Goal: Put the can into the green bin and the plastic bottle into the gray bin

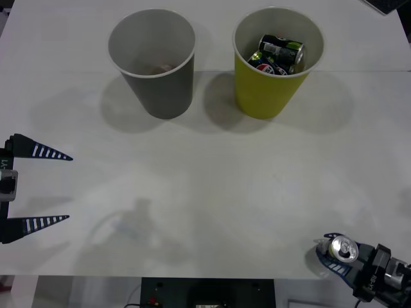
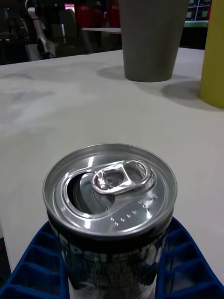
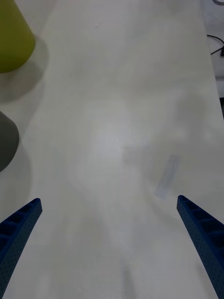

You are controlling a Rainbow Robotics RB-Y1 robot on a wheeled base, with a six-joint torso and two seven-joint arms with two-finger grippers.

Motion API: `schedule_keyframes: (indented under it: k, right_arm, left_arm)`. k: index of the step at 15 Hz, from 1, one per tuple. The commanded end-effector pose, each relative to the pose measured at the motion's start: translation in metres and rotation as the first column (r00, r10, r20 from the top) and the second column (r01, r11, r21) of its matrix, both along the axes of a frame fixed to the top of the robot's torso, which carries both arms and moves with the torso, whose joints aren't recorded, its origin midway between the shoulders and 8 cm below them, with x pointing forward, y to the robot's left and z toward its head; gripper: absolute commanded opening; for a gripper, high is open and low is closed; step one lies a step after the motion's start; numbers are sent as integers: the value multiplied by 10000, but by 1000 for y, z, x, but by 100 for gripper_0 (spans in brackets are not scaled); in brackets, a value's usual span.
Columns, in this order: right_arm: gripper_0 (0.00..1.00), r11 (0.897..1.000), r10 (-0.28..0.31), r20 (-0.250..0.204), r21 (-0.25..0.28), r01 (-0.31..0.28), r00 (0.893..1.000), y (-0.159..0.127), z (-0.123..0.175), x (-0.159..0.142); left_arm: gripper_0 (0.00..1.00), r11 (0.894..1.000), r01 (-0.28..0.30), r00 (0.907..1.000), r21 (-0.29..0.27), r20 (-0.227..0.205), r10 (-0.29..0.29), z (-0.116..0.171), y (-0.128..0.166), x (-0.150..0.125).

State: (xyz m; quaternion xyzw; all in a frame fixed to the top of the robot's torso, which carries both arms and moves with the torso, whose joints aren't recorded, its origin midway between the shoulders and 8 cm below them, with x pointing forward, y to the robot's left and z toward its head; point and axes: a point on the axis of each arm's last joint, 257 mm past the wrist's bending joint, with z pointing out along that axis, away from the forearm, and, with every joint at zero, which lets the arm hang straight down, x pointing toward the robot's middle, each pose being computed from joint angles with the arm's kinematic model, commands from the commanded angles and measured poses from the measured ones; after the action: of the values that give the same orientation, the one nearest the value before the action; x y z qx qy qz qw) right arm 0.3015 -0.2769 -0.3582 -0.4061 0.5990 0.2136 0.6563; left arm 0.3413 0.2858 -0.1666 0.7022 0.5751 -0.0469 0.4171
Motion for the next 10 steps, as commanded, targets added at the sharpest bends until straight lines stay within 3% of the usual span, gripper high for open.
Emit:
schedule_keyframes:
  k: [1,3,6,10]
  right_arm:
    - [0,10000,8,-93,49,-7,10000,-1,1,1]
    - [0,10000,37,-73,45,-36,10000,-6,6,5]
    - [0,9992,372,-459,166,-365,9983,-11,21,10]
    - [0,9956,589,-1080,-666,-664,9924,-17,48,19]
  left_arm:
    - [100,10000,0,10000,0,0,0,0,0,0]
    - [100,10000,0,10000,0,0,0,0,0,0]
    - [100,10000,0,10000,0,0,0,0,0,0]
    - [100,10000,0,10000,0,0,0,0,0,0]
